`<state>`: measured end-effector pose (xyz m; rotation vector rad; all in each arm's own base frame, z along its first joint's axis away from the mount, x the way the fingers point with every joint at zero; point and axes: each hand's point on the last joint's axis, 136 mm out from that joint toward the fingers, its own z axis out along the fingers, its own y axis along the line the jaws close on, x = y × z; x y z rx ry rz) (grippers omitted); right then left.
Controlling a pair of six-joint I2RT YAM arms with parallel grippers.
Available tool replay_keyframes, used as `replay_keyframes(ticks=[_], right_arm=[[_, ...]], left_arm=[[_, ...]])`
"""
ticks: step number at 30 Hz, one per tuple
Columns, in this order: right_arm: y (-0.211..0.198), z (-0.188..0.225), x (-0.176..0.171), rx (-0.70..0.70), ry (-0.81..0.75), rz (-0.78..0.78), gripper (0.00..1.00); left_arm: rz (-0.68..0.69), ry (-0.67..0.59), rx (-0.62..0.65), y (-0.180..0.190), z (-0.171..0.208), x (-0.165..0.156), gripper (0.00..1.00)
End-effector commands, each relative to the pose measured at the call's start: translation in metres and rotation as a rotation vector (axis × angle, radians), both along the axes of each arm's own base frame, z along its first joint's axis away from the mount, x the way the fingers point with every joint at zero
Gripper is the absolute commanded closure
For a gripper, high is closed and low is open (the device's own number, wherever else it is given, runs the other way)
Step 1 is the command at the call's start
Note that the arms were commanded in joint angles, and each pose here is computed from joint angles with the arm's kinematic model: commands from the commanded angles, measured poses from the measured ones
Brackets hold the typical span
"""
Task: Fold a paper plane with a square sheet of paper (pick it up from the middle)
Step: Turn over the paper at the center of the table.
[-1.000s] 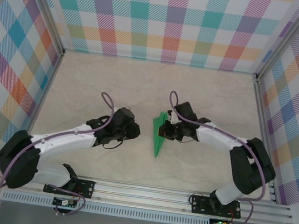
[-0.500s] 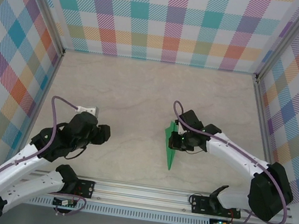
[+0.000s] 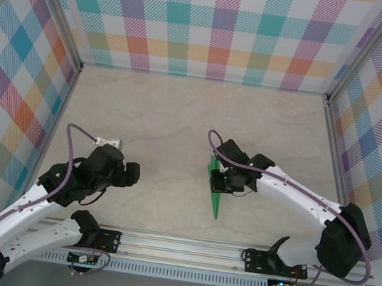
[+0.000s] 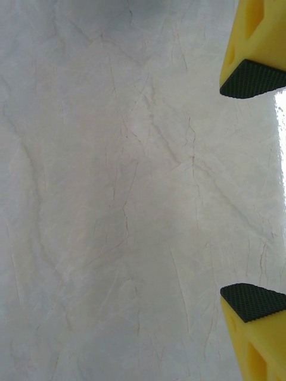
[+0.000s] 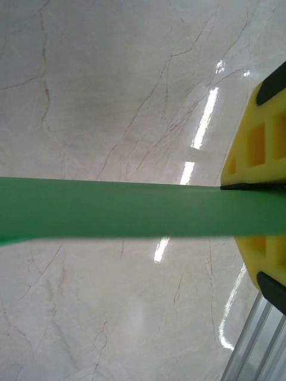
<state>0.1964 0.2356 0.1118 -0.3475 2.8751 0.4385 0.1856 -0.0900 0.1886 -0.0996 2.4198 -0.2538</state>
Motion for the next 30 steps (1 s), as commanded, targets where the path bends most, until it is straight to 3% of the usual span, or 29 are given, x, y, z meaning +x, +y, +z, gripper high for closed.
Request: replay_keyframes(ticks=[1, 9, 14, 21, 30], right_arm=[[0.002, -0.001, 0.008, -0.117, -0.027, 0.021, 0.89], [-0.029, -0.014, 0.042, -0.607, -0.112, -0.058, 0.90], [-0.014, -0.050, 0.045, -0.720, -0.066, -0.059, 0.91], [0.020, -0.095, 0.039, -0.702, 0.007, -0.037, 0.88], [0.068, -0.092, 0.037, -0.520, 0.041, 0.029, 0.69]], left_arm=[[0.030, 0.002, 0.031, 0.010, -0.002, -0.001, 0.13], [0.089, 0.008, 0.080, 0.019, -0.005, 0.004, 0.07], [0.124, -0.038, 0.060, 0.027, 0.004, 0.002, 0.06], [0.260, -0.151, 0.031, 0.060, 0.022, -0.006, 0.03], [0.343, -0.209, 0.023, 0.080, 0.029, -0.013, 0.03]])
